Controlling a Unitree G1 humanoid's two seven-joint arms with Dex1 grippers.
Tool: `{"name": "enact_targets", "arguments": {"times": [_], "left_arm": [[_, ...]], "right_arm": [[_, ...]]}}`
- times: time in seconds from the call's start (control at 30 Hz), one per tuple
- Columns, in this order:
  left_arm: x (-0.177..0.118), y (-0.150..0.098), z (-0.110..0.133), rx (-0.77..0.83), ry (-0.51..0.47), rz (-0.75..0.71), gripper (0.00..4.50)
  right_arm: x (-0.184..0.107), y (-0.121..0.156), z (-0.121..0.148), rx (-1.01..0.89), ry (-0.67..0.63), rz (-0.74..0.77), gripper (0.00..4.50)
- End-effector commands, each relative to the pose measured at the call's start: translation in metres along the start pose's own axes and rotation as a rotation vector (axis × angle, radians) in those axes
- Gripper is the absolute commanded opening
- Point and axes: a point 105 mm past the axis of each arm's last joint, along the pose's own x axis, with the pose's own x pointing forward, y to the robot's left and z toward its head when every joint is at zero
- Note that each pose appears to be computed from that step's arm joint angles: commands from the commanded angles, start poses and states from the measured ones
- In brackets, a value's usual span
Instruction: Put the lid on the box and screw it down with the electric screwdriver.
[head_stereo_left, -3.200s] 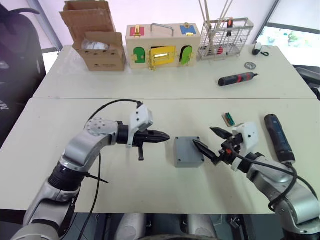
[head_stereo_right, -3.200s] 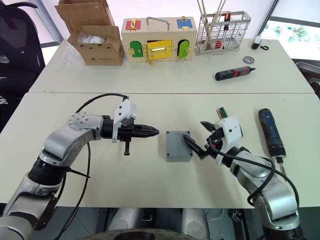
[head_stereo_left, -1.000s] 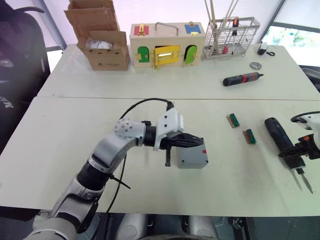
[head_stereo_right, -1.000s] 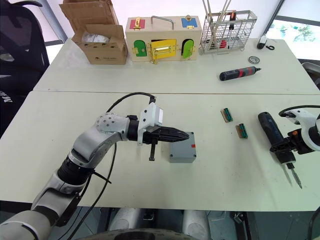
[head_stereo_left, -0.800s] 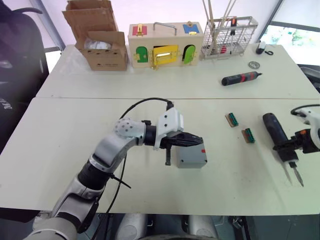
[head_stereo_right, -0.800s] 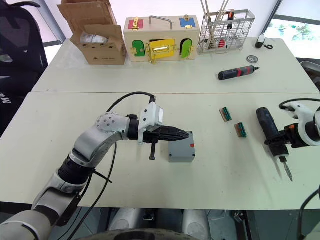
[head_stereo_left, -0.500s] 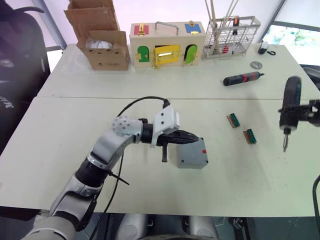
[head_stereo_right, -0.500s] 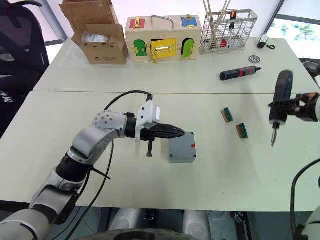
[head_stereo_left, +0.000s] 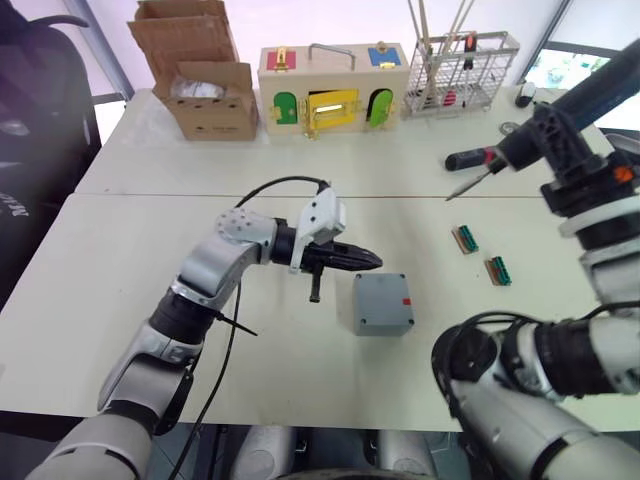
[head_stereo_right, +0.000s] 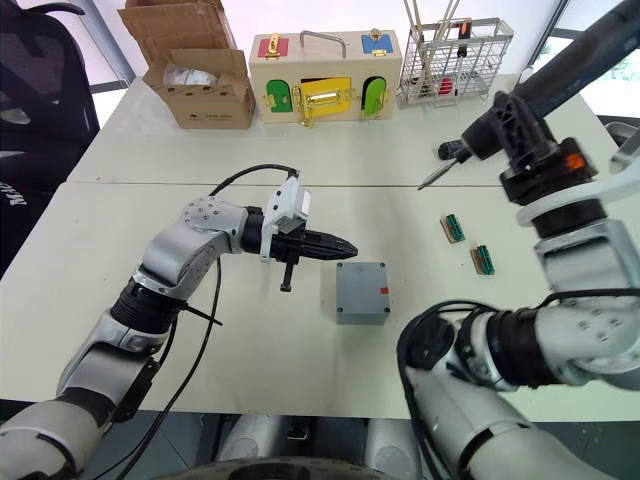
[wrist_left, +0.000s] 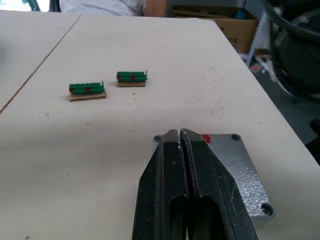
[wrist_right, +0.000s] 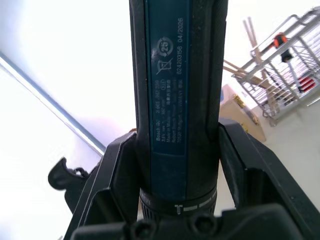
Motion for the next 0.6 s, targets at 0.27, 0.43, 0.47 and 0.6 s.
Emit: {"name": "enact_targets", "arguments": {"times": [0.27,0.43,0.47,0.6], "left_arm": [[0.000,-0.011,-0.016,0.001,0.063,-0.028,0.00],[0.001,-0.014,-0.036,0.038,0.150,-0.037,0.00],[0.001,-0.014,-0.039,0.046,0.161,-0.039,0.00],[0.004,-0.017,-0.044,0.078,0.174,-0.040,0.00]], "right_arm": [[-0.020,0.045,-0.039,-0.360,0.056,0.145,1.89],[-0.022,0.052,-0.052,-0.379,0.084,0.184,1.89],[-0.022,0.053,-0.053,-0.379,0.086,0.189,1.89],[-0.023,0.057,-0.063,-0.391,0.114,0.220,1.89]]}}
